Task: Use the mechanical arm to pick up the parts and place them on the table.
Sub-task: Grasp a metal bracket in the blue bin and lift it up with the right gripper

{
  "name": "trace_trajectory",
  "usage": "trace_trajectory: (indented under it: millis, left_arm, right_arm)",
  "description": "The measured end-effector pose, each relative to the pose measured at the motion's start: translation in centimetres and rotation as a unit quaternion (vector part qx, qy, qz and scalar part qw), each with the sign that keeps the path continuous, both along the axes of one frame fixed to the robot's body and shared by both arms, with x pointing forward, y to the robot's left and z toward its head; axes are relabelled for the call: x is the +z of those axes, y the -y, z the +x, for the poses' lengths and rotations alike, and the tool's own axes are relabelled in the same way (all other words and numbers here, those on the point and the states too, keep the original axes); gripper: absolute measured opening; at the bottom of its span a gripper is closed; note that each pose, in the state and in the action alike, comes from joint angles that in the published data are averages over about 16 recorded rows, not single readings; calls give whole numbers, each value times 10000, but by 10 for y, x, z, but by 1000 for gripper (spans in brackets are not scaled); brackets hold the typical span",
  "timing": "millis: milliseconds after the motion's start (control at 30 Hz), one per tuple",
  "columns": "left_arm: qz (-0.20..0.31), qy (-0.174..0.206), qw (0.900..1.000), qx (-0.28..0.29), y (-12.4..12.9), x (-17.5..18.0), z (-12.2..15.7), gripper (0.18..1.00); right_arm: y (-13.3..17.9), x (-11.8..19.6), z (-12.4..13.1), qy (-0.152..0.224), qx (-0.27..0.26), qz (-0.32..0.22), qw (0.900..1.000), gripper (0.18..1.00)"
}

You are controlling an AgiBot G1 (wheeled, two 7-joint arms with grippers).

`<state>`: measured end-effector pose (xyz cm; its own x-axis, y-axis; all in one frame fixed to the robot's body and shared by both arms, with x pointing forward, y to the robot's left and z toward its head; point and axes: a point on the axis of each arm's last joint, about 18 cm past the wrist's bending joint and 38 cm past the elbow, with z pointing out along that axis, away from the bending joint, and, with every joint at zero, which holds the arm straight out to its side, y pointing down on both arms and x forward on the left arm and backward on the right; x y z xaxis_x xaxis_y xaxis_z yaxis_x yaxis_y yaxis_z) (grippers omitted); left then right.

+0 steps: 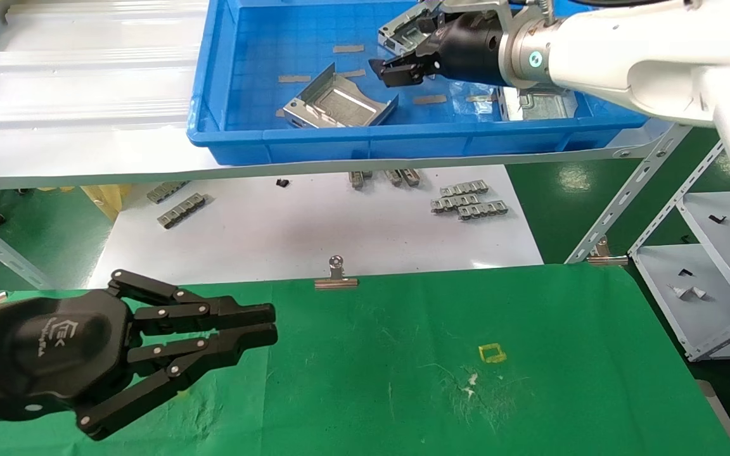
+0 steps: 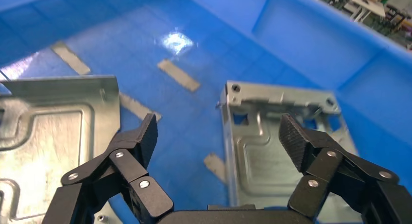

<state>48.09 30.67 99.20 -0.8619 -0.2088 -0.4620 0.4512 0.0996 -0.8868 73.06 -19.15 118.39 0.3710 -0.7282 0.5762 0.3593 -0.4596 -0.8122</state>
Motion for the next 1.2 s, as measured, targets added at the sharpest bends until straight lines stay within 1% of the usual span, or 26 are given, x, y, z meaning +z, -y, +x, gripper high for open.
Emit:
trace_trajectory:
  millis: [133, 333, 567, 867, 1067, 1200]
  left_arm:
    - [0, 0, 10000, 0, 0, 0, 0, 256]
    - [0, 0, 10000, 0, 0, 0, 0, 339]
    - [0, 0, 10000, 0, 0, 0, 0, 488]
    - [0, 0, 10000, 0, 0, 0, 0, 712]
    - [0, 0, 10000, 0, 0, 0, 0, 835]
    - [0, 0, 10000, 0, 0, 0, 0, 893]
  right_arm:
    - [-1, -4, 4, -79, -82, 108, 9999, 908]
    - [-2, -6, 7, -181, -171, 322, 9992, 814]
    - [-3, -8, 9, -261, -226, 516, 9981, 657]
    - [-8, -11, 11, -257, -272, 469, 9982, 437]
    - [-8, -11, 11, -229, -290, 403, 9985, 326]
    - [-6, -8, 8, -196, -263, 376, 9988, 277]
